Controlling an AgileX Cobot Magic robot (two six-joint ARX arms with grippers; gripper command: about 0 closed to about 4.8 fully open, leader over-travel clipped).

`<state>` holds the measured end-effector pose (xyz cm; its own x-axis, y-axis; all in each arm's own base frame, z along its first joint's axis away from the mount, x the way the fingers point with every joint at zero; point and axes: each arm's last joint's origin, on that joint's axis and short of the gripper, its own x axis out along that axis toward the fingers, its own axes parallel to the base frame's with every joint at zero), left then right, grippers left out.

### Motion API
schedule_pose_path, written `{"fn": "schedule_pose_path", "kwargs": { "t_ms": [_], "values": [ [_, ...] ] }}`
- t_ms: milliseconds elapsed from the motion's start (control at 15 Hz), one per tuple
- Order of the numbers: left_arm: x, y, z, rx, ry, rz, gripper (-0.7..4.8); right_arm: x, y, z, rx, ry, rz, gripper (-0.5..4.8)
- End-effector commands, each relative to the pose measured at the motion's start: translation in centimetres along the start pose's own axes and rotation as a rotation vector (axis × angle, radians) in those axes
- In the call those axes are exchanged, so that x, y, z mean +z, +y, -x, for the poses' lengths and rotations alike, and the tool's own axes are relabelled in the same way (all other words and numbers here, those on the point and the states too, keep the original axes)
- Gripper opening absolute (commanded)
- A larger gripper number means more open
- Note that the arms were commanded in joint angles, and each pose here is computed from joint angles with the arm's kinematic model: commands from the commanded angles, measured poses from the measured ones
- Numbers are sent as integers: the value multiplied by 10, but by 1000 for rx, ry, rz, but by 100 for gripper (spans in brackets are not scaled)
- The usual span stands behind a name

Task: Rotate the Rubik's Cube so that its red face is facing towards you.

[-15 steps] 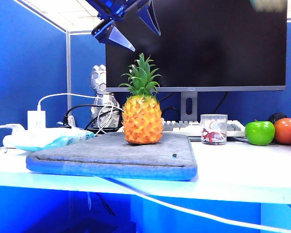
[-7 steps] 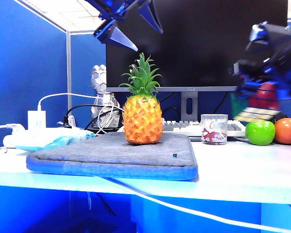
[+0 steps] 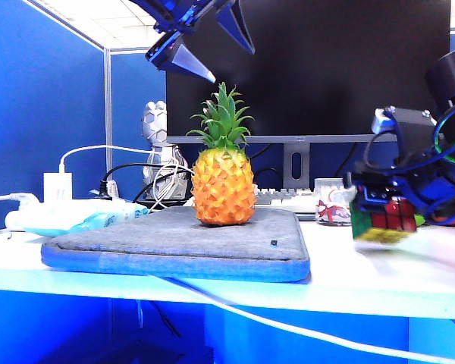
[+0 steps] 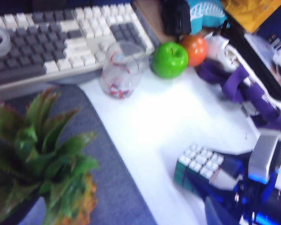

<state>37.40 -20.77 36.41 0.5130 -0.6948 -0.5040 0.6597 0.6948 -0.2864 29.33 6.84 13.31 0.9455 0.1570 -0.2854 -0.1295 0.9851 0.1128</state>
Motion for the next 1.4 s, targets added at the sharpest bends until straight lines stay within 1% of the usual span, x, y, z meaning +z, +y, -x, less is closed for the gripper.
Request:
{"fn": "schedule_pose_path", "kwargs": {
  "t_ms": [67,134,267,401,468,535,601,668,735,869,936,1002,1069,1136,1203,1270,1337,1403],
  "values": [
    [-1,-3,3,-46,19,-10,479,0,-11,-10,-29,-35,5,-1],
    [-2,-3,3,-64,29,-9,479,-3,-14,-11,-37,-24,3,-1],
    [-8,-5,3,-146,91,-19,479,-7,-26,-13,-55,-5,-18,-1],
    [-19,-7,5,-218,188,-47,479,-7,-31,-13,-65,-4,-21,-1],
    [-26,-8,7,-266,253,-44,479,-8,-36,-14,-76,0,-25,-1],
    [-29,-9,8,-307,278,-45,479,-11,-39,-15,-80,11,-28,-1],
    [-32,-11,10,-367,304,-26,479,-20,-43,-18,-90,45,-27,-1],
    [-33,-12,11,-402,312,-12,479,-27,-44,-20,-72,75,-29,-1],
    [-36,-14,12,-461,326,-2,479,-31,-44,-26,-44,108,-33,-1],
    [-41,-15,15,-500,366,-6,479,-24,-43,-32,-20,101,-39,-1],
    [-44,-22,13,-484,395,-44,479,-21,-43,-38,-8,138,-42,-1],
    [-46,-29,10,-445,411,-72,479,-21,-43,-41,-12,173,-44,-1],
    [-49,-46,2,-376,440,-148,479,-19,-42,-46,4,215,-49,-1],
    [-53,-67,-6,-319,463,-239,479,-16,-42,-48,17,220,-51,-1],
    [-56,-84,-11,-293,468,-294,479,-16,-42,-48,17,217,-52,-1],
    [-58,-100,-16,-268,453,-333,479,-18,-42,-48,18,233,-56,-1],
    [-55,-110,-21,-248,407,-320,479,-22,-43,-47,11,282,-81,-1],
    [-54,-110,-22,-241,389,-288,479,-25,-43,-46,25,311,-96,-1]
  ]
}}
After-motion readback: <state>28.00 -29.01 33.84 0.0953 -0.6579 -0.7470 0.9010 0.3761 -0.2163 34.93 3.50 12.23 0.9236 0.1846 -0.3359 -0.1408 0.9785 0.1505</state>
